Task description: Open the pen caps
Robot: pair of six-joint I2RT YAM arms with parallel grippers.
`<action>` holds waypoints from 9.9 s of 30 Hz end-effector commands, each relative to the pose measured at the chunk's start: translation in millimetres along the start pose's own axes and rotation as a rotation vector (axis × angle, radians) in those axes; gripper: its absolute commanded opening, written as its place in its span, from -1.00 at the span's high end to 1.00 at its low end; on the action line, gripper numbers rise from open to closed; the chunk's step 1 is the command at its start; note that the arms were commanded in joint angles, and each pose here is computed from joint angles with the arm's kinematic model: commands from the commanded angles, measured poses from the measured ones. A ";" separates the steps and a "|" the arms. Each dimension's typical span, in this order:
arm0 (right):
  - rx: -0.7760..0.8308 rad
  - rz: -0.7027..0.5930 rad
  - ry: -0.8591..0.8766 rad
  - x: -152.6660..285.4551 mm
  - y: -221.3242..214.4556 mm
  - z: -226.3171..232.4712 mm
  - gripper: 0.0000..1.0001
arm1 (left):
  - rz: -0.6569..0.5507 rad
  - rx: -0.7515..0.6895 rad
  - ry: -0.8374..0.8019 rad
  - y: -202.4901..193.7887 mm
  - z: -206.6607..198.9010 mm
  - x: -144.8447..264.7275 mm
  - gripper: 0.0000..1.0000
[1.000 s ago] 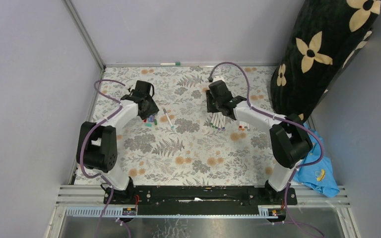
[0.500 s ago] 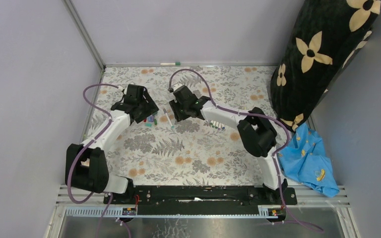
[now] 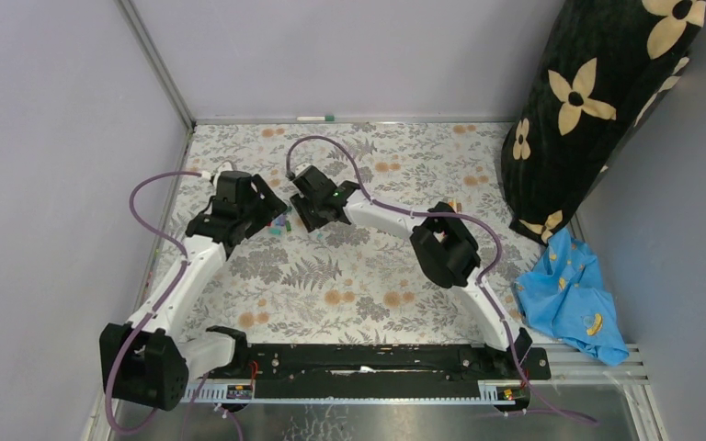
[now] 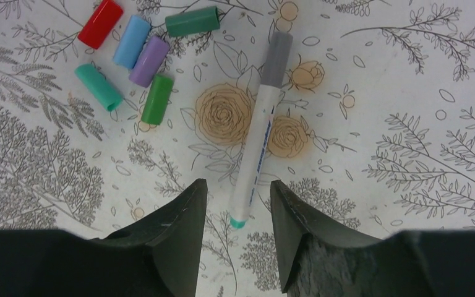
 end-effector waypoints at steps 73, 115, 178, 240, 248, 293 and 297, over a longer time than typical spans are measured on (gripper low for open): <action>-0.124 -0.173 0.105 122.1 -23.6 -12.1 1.00 | 0.165 0.246 -0.319 -39.1 -105.4 -71.8 -0.33; -0.114 -0.188 0.082 135.8 -19.6 -20.5 0.87 | 0.197 0.160 -0.400 -51.0 -122.4 -69.0 1.00; -0.236 -0.127 -0.073 121.4 -60.6 -71.4 1.00 | 0.138 0.152 -0.098 38.5 -61.4 -127.4 1.00; -0.434 -0.114 -0.493 97.0 -70.0 -264.1 0.28 | 0.142 -0.142 0.261 -14.9 3.5 -115.2 -0.17; -0.420 -0.183 -0.526 122.1 -47.9 -265.6 0.25 | 0.131 -0.137 0.249 -10.7 0.1 -112.3 -0.18; -0.537 -0.047 -0.587 110.3 -89.2 -314.4 0.30 | 0.071 -0.107 0.167 7.7 -20.3 -97.6 -0.39; -0.560 -0.028 -0.584 109.4 -96.4 -312.4 0.56 | 0.072 -0.100 0.158 8.2 -22.3 -96.2 -0.39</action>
Point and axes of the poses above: each gripper's point midway between its finger pads, its own x axis back along the fingers, its own z axis along the line the jaws close on, y = z × x, the point moved 1 cm from there along x, back along the fingers, and after that the axes turned 15 degrees about -x, right-handed, at the moved point
